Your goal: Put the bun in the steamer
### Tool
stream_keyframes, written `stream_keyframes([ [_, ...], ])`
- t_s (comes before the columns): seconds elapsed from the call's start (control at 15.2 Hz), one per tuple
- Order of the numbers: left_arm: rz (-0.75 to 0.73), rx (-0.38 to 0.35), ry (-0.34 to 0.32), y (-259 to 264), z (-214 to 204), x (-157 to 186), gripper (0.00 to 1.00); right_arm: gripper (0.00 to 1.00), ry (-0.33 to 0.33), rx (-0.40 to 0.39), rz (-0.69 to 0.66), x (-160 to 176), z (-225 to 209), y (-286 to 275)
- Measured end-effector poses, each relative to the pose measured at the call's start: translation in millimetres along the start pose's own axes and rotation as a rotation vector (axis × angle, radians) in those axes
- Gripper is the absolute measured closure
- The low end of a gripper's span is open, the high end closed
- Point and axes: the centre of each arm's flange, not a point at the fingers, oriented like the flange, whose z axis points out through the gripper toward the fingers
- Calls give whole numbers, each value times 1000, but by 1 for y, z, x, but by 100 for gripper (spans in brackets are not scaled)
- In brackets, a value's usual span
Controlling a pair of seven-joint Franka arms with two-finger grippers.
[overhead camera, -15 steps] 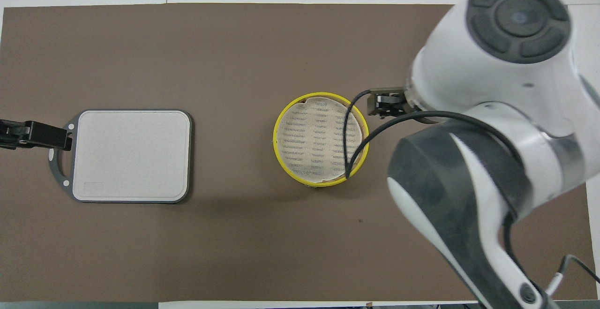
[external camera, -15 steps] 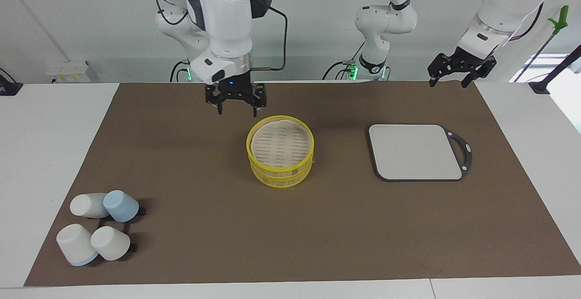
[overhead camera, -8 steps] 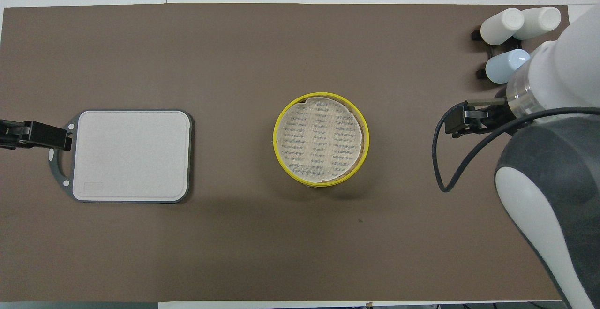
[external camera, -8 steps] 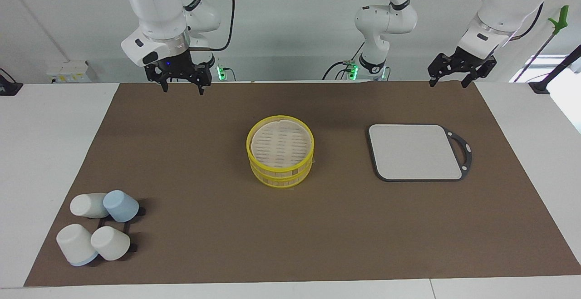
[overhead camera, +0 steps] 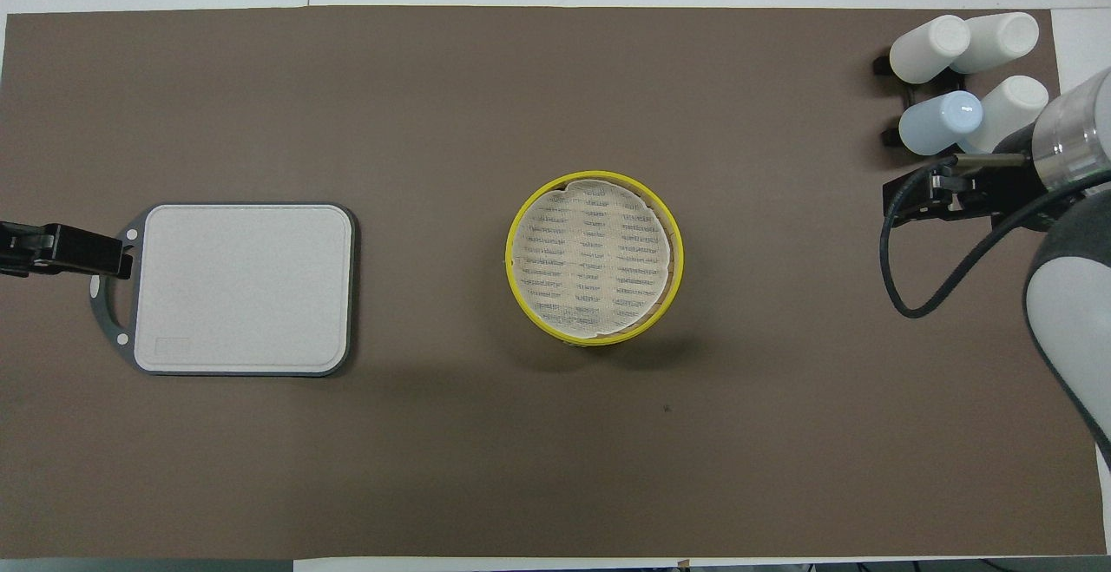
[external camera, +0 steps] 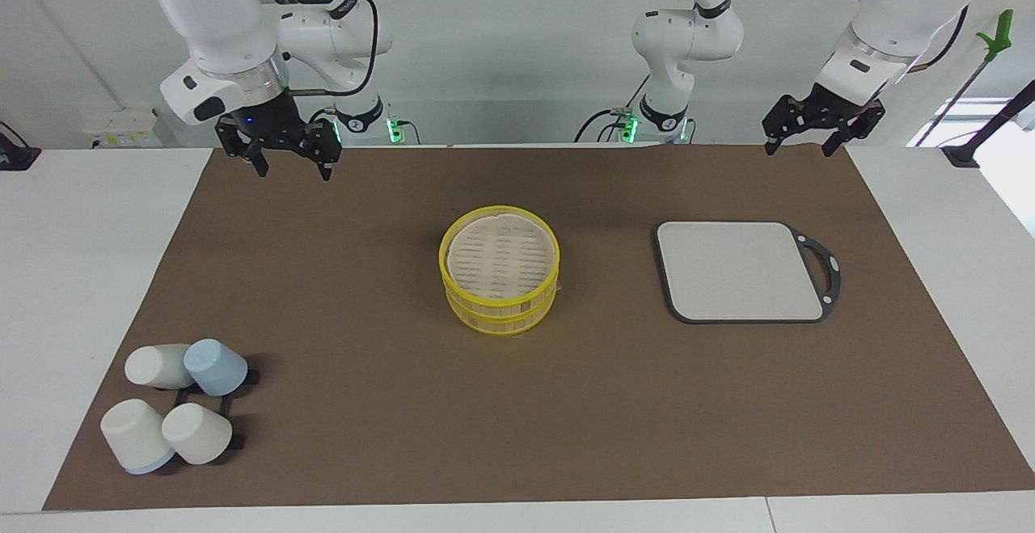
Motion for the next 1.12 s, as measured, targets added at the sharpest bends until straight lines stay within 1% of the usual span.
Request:
stream_keyframes([
  [0.33,0,0,0,0,0,0,0,0,23,5,19,-6,-13,12],
  [1.12,0,0,0,0,0,0,0,0,17,7,49,-4,-11,28],
])
